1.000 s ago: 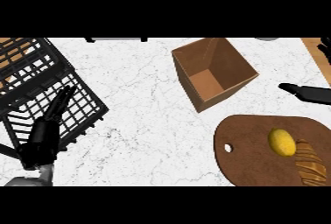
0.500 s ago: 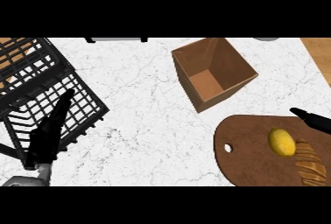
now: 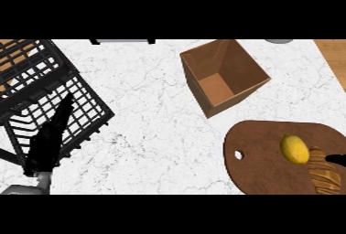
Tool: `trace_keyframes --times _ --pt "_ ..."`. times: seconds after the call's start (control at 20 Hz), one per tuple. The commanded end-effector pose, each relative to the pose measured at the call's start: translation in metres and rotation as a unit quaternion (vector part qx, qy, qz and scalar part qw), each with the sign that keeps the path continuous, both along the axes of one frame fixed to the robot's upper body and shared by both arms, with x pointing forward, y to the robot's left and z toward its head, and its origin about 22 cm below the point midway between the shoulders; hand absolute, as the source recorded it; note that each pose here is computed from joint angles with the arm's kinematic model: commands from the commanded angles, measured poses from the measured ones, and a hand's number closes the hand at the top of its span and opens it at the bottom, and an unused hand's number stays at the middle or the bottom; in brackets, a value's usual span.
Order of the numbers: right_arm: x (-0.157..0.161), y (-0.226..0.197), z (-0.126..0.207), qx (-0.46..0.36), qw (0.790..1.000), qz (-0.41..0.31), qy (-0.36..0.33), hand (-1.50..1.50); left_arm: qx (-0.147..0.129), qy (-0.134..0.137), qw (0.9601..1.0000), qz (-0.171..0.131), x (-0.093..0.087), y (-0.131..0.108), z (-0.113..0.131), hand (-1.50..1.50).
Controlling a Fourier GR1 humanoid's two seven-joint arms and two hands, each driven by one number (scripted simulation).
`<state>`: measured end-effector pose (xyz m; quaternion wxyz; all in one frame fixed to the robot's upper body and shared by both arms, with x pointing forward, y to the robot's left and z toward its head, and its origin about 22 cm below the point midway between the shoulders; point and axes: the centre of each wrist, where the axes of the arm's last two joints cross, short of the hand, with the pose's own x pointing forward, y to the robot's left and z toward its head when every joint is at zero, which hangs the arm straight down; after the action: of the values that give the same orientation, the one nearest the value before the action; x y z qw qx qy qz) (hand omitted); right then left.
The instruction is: Pick the lemon from the cutting board and place it in the cardboard box
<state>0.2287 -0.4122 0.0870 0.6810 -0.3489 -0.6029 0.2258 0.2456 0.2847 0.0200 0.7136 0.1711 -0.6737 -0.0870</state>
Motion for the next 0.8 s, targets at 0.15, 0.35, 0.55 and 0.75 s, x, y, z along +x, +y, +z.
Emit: trace_keyframes --times 0.15,0.35,0.55,0.75 --pt "0.003 0.028 0.04 -0.081 0.975 0.06 0.199 -1.5 0.011 0.019 0.9998 -0.002 -0.005 0.003 -0.002 0.0" --pt "0.009 0.064 0.042 -0.072 0.969 0.058 0.228 -1.5 0.003 0.022 0.9998 0.0 0.005 0.0 -0.007 0.0" --pt "0.002 0.061 0.035 -0.078 0.965 0.031 0.247 -1.5 0.006 0.023 0.9997 0.008 -0.02 0.008 -0.011 0.0" --pt "0.014 0.085 0.019 -0.082 0.963 0.023 0.257 -1.5 0.003 0.026 0.9997 -0.003 0.002 -0.008 -0.029 0.0"
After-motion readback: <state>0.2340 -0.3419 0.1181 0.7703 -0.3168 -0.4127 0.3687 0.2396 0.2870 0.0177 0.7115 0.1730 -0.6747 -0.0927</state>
